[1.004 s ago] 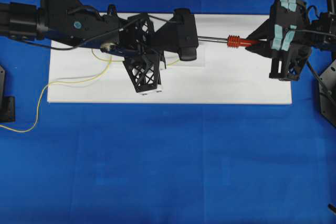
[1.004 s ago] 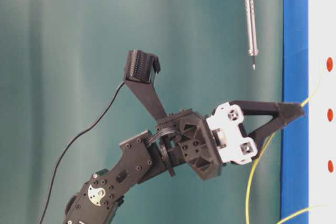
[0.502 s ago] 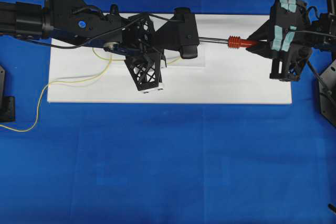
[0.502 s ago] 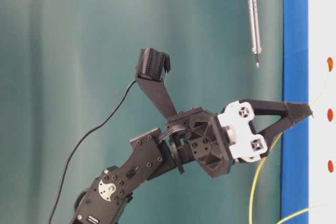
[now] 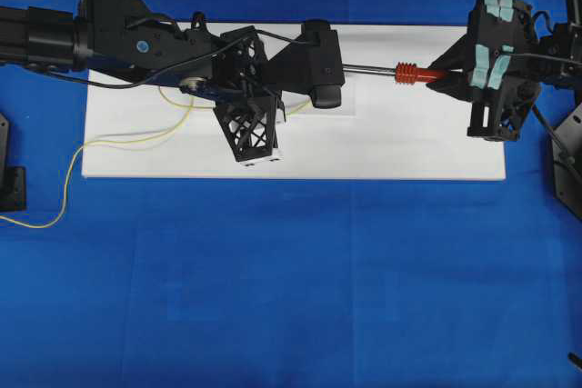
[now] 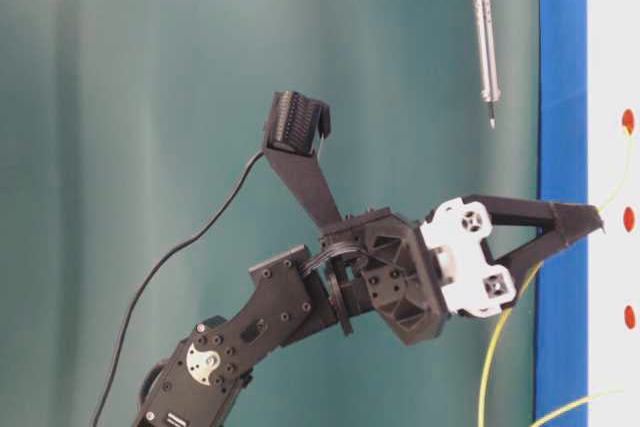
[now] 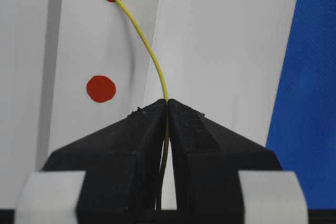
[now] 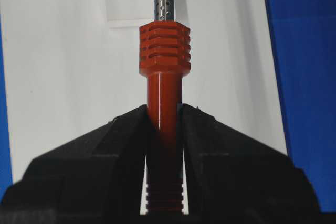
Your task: Touch the tip of the soldering iron to the tip of the solder at the mark.
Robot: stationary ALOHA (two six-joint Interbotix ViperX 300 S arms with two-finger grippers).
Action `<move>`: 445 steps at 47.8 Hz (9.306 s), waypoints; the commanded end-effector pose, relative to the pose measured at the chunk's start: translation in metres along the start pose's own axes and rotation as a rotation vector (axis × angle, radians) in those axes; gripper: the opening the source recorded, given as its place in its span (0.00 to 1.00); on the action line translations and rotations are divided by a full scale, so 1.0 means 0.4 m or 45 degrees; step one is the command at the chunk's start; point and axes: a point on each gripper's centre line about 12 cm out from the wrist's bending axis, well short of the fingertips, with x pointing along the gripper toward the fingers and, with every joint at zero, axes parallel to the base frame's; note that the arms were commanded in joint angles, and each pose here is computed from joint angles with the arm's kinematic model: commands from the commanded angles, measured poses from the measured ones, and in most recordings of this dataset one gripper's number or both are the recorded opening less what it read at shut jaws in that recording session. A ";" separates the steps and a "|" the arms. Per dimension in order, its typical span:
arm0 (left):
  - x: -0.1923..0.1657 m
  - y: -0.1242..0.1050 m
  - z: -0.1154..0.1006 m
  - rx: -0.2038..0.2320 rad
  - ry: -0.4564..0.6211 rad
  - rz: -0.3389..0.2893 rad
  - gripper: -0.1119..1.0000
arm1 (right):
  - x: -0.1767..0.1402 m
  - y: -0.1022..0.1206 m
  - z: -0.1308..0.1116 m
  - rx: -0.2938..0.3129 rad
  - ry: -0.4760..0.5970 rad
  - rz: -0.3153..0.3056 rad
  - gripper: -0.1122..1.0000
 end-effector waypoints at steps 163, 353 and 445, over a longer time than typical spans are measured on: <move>-0.024 -0.009 0.025 0.010 -0.041 -0.006 0.12 | 0.125 0.016 -0.028 0.005 0.200 0.029 0.16; -0.114 -0.467 -0.418 0.173 -0.290 -0.545 0.81 | 0.148 0.558 -0.145 -0.015 0.108 0.641 0.81; -0.495 -0.026 -0.601 0.162 -1.100 -0.152 0.79 | -0.213 0.096 -0.097 0.085 -0.636 0.273 0.82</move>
